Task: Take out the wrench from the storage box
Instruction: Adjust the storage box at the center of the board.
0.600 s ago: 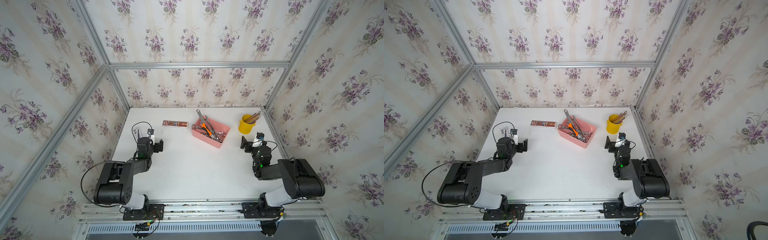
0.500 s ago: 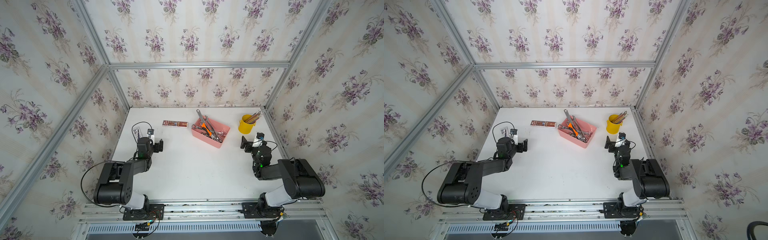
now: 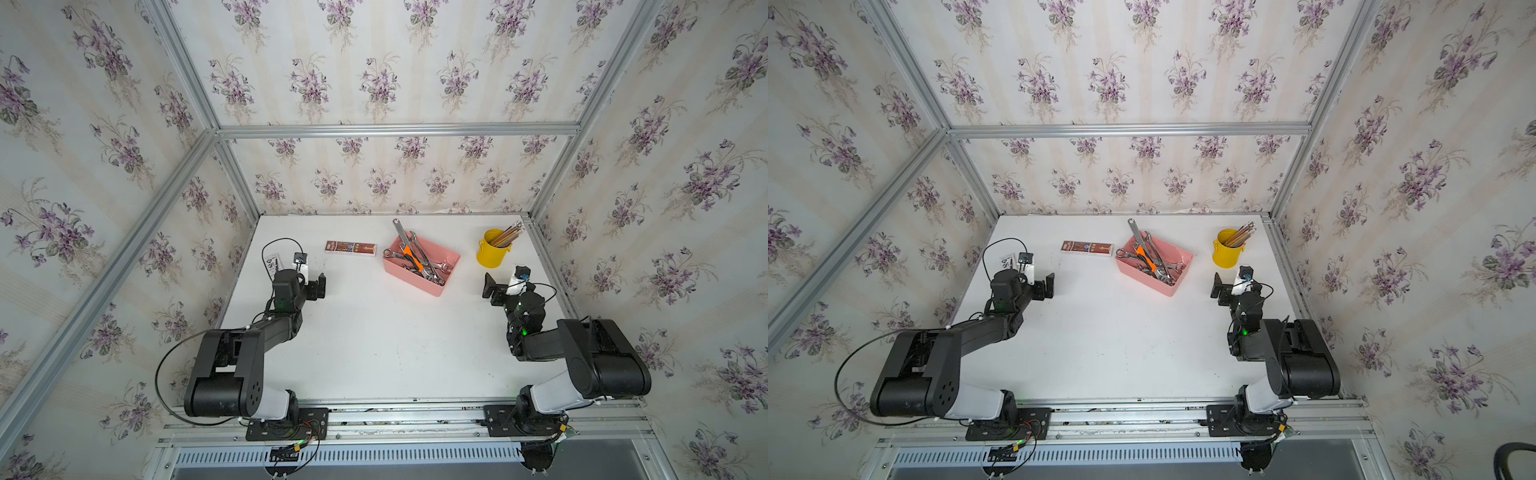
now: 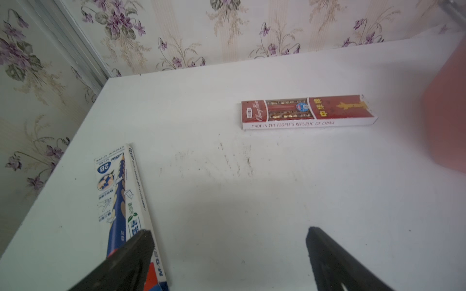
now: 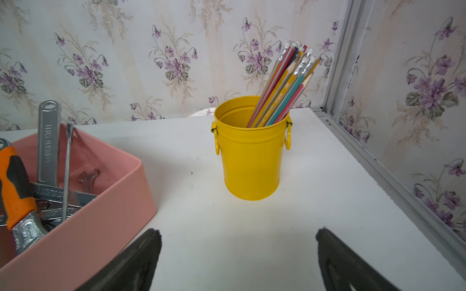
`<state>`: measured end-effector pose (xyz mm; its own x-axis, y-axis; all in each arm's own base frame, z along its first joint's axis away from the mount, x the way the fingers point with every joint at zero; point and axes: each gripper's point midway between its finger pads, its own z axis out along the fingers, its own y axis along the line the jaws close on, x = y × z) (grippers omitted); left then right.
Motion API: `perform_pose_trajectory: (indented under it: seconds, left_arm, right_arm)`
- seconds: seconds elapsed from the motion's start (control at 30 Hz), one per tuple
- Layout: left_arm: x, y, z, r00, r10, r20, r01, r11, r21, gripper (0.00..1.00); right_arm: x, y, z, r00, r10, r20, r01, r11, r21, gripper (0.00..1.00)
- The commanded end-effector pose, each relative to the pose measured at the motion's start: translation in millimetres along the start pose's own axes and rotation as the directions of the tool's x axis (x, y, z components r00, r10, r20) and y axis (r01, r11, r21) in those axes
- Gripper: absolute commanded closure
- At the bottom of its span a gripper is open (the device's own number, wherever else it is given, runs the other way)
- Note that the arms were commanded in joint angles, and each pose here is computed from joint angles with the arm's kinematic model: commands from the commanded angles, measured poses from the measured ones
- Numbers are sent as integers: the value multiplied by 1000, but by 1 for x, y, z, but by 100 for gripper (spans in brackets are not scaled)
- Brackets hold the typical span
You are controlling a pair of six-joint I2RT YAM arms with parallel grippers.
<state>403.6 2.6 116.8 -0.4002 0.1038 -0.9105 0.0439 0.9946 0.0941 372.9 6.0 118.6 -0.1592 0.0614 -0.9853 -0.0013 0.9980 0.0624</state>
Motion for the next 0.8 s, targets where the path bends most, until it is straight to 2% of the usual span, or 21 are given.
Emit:
perform_pose_trajectory:
  seconds: [0.0,0.17,0.27,0.37,0.53,0.67,0.77]
  left_arm:
    - [-1,-3,-9,1000,10,-16,-10,1000,19,1]
    - [-27,-3,-27,1000,-7,-27,8,999,36,1]
    - [-37,-3,-44,992,-88,-87,92,995,37,1]
    - [-44,-7,-63,963,-228,-143,236,971,45,1]
    - [-43,-32,-87,848,-447,-286,488,869,87,1]
    - [-35,-56,-101,746,-540,-389,616,782,95,1]
    - [-31,-77,-108,692,-575,-436,675,730,107,1]
  right_arm:
    - [-14,6,1,1000,-10,27,10,1000,-30,0]
    - [-36,20,-3,1000,-24,7,24,995,-100,0]
    - [-50,41,-10,999,-16,-34,8,977,-215,0]
    - [-58,67,-22,995,-38,-93,6,947,-323,0]
    - [-65,95,-38,969,-135,-205,31,896,-444,0]
    - [-61,109,-45,933,-218,-287,36,849,-528,0]
    - [-52,117,-43,892,-304,-336,69,824,-562,0]
